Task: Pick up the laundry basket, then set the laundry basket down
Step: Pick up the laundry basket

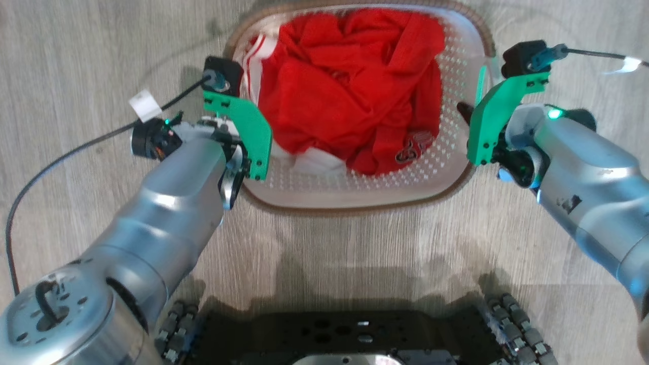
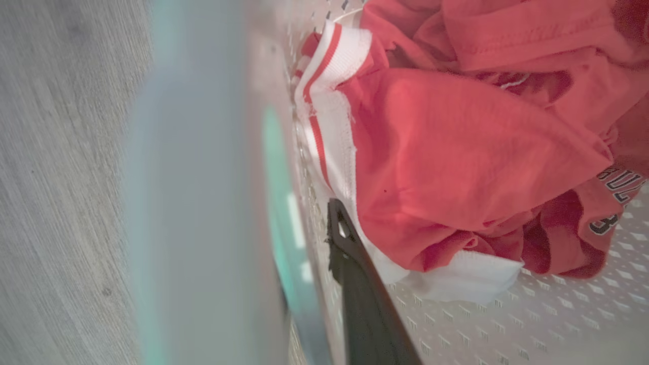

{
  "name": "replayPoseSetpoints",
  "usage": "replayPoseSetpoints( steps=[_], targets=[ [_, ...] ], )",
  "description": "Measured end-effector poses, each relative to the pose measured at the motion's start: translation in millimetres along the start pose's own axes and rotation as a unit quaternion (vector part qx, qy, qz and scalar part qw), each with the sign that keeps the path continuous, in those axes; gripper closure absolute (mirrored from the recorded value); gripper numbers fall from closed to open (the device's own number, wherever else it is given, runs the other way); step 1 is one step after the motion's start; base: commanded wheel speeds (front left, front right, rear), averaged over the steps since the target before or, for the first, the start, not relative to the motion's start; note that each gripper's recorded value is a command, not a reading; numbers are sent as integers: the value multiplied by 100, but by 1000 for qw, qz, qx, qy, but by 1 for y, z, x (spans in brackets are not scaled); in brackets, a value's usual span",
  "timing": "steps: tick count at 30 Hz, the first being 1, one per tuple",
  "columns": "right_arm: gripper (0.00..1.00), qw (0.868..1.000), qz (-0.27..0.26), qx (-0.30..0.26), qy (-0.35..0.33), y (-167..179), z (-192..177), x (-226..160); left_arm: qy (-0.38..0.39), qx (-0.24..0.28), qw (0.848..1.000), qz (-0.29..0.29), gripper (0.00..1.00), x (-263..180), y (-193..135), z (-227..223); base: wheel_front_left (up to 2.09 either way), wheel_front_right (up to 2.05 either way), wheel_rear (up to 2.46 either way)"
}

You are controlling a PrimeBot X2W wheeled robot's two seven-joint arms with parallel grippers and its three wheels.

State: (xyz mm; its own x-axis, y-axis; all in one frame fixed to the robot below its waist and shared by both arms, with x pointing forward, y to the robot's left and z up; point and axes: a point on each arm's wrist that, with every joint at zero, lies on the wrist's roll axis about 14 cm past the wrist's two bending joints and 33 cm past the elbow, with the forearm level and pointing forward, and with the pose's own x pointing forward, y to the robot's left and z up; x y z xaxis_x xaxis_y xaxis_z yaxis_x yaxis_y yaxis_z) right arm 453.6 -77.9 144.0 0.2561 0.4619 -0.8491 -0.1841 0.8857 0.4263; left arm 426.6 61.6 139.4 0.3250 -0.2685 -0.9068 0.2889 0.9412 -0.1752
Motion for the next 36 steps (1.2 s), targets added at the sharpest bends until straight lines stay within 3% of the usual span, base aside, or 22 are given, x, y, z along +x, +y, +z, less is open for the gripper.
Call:
replayPoseSetpoints(
  steps=[7,19,36],
  targets=[
    [100,999,-10,17,31,10,-6,-27,21,27,999,-21,100,-24,-12,-3,0,0,0],
    [100,995,-21,39,93,42,-49,-87,62,82,994,-45,100,-85,-33,-29,0,0,0],
    [100,993,-24,30,109,92,-89,-157,79,86,992,-39,100,-164,-50,-68,0,0,0]
  ],
)
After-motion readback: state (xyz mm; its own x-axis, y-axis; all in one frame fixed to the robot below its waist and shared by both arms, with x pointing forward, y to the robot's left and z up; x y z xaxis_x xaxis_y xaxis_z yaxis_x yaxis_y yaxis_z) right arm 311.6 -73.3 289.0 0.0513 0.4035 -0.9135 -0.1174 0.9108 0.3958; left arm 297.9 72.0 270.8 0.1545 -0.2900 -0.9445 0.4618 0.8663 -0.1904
